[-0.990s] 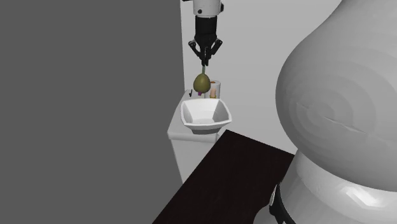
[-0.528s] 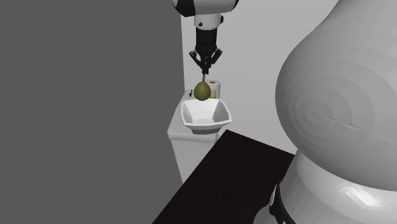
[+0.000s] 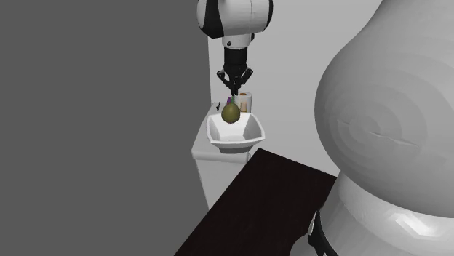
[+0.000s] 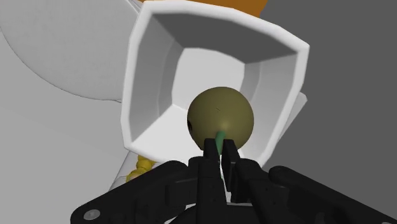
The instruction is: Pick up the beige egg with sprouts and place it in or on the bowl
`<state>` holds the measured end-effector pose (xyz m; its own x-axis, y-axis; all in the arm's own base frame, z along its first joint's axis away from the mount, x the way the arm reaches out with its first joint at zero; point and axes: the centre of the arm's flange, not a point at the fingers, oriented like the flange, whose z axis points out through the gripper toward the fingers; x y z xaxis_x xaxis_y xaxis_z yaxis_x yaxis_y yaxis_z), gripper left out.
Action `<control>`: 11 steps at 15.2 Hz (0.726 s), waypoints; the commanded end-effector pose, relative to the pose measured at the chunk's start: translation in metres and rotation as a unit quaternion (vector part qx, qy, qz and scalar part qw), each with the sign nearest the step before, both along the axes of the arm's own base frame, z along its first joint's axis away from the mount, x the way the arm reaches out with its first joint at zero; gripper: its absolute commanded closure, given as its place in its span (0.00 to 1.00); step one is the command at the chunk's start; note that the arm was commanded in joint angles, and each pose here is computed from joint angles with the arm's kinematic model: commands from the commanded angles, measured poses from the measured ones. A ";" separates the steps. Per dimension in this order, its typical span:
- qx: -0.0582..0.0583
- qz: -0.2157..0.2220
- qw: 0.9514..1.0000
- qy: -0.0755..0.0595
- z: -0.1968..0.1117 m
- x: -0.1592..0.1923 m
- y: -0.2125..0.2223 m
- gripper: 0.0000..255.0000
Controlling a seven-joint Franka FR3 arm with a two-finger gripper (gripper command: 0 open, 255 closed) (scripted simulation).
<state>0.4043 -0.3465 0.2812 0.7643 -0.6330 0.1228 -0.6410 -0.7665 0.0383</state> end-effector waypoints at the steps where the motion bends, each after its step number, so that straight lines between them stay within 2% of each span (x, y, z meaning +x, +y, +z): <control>1: 0.000 0.000 1.000 0.000 -0.011 0.000 0.000 1.00; 6: 0.000 0.000 1.000 0.000 -0.038 0.000 0.000 1.00; 11: 0.000 0.000 1.000 0.000 -0.038 0.000 0.000 1.00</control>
